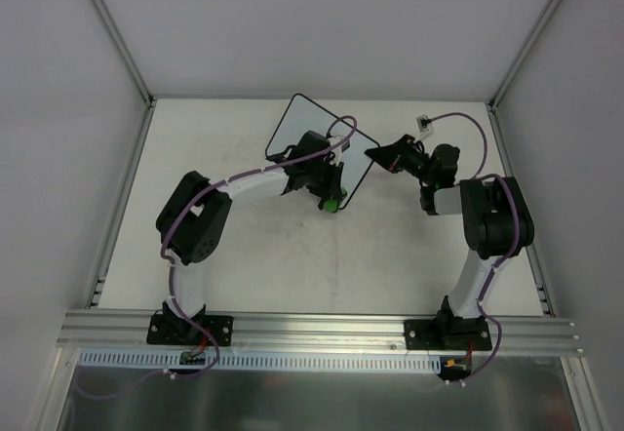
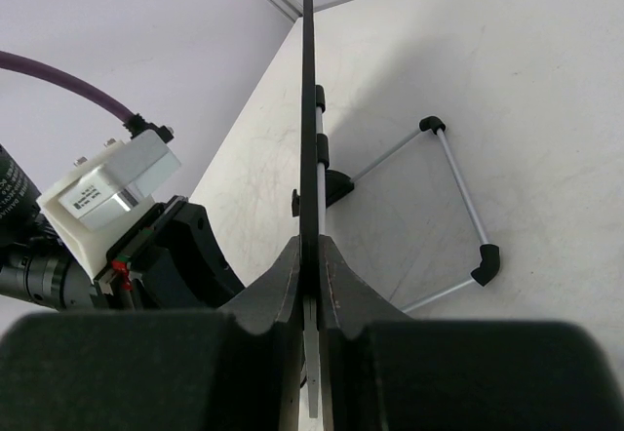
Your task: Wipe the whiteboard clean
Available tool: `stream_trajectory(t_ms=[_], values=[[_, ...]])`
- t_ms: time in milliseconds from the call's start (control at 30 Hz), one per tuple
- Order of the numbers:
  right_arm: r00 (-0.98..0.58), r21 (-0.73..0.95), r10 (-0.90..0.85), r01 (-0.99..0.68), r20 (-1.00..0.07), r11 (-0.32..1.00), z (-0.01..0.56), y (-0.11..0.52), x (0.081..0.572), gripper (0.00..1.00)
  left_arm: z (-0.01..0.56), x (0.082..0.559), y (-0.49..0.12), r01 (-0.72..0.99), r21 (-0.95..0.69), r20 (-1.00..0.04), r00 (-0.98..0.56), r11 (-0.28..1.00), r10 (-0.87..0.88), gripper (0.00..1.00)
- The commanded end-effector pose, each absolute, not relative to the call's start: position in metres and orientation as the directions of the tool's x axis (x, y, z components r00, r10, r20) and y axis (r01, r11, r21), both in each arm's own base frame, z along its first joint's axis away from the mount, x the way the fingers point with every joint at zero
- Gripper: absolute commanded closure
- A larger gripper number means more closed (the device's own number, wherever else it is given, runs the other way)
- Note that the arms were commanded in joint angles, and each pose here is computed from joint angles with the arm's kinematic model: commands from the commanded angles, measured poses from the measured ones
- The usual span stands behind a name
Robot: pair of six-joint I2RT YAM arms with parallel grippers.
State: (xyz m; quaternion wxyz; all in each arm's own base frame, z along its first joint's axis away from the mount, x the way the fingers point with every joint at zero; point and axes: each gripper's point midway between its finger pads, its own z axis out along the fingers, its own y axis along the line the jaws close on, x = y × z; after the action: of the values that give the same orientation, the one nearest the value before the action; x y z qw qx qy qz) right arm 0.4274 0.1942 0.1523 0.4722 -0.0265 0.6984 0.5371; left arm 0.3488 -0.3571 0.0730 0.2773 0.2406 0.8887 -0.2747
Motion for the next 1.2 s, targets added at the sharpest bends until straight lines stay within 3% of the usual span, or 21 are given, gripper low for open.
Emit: stream_trajectory(t_ms=[0,700,1167], values=[[-0.328,0.487,0.448,-0.818,-0.832,0.306,0.238,0.215,0.403,1.00,0.053,0.347,-0.349,0.554,-0.320,-0.605,-0.744,0.768,0.284,1.00],[-0.326,0.485,0.448,-0.820,-0.832,0.304,0.240,0.215,0.402,1.00,0.128,0.423,-0.396,0.623,-0.242,-0.755,-0.603,0.744,0.260,1.00],[-0.326,0.484,0.448,-0.821,-0.832,0.303,0.240,0.215,0.403,1.00,0.101,0.419,-0.390,0.619,-0.217,-0.710,-0.631,0.755,0.313,1.00]])
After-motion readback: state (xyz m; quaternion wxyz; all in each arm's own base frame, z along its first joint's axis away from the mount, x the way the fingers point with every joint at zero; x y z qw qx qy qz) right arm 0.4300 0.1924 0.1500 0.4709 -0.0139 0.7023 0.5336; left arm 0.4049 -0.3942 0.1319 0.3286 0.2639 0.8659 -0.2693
